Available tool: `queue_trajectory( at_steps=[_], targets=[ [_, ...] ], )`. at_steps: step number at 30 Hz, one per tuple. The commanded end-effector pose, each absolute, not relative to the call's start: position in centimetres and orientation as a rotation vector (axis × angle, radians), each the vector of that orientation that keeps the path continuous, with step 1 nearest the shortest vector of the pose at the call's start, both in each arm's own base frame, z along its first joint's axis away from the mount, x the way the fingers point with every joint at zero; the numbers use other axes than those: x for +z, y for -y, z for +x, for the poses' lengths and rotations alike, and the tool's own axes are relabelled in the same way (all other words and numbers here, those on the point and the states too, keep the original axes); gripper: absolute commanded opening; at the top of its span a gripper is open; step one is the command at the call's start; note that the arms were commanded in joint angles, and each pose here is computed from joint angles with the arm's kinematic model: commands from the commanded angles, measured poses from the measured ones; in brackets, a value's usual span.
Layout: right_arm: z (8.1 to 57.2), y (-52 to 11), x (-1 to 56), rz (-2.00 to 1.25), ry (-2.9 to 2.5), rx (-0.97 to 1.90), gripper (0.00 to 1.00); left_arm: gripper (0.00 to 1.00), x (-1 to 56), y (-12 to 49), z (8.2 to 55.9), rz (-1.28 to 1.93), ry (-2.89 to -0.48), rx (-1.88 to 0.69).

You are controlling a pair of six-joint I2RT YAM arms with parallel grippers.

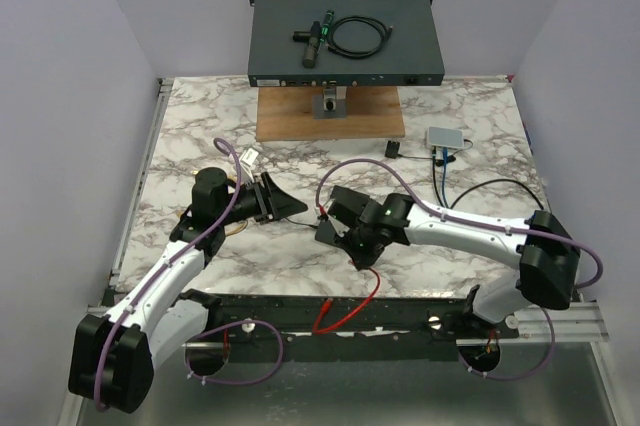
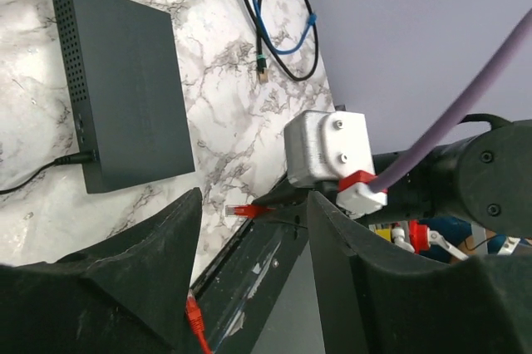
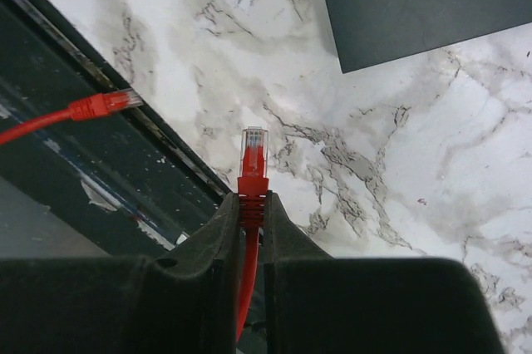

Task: Insert the plug into the switch port
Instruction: Insert the connector into the switch port.

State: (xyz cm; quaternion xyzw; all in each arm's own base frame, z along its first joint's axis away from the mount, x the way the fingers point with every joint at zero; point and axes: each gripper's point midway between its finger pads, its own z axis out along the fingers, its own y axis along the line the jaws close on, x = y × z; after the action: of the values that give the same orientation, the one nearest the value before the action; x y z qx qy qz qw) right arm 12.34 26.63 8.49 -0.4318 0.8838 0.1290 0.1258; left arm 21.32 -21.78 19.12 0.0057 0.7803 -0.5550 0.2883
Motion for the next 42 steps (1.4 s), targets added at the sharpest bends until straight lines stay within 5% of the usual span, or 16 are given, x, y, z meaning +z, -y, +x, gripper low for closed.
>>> queue_trajectory(
  at_steps=[1, 16, 42],
  targets=[
    [13.0, -25.6, 8.6, -1.254, -2.622, 0.225, 0.01, 0.52, 19.4, 21.6, 22.2, 0.036, -2.046, -1.414],
    [15.6, -23.4, 4.3, -1.423, -2.654, -0.160, 0.01, 0.52, 19.5, 21.3, 22.0, 0.052, -2.050, -1.374],
    [22.7, -27.0, 3.7, -1.469, -2.250, -0.052, 0.01, 0.51, 18.4, 20.5, 22.2, 0.027, -2.084, -1.299]
  ],
)
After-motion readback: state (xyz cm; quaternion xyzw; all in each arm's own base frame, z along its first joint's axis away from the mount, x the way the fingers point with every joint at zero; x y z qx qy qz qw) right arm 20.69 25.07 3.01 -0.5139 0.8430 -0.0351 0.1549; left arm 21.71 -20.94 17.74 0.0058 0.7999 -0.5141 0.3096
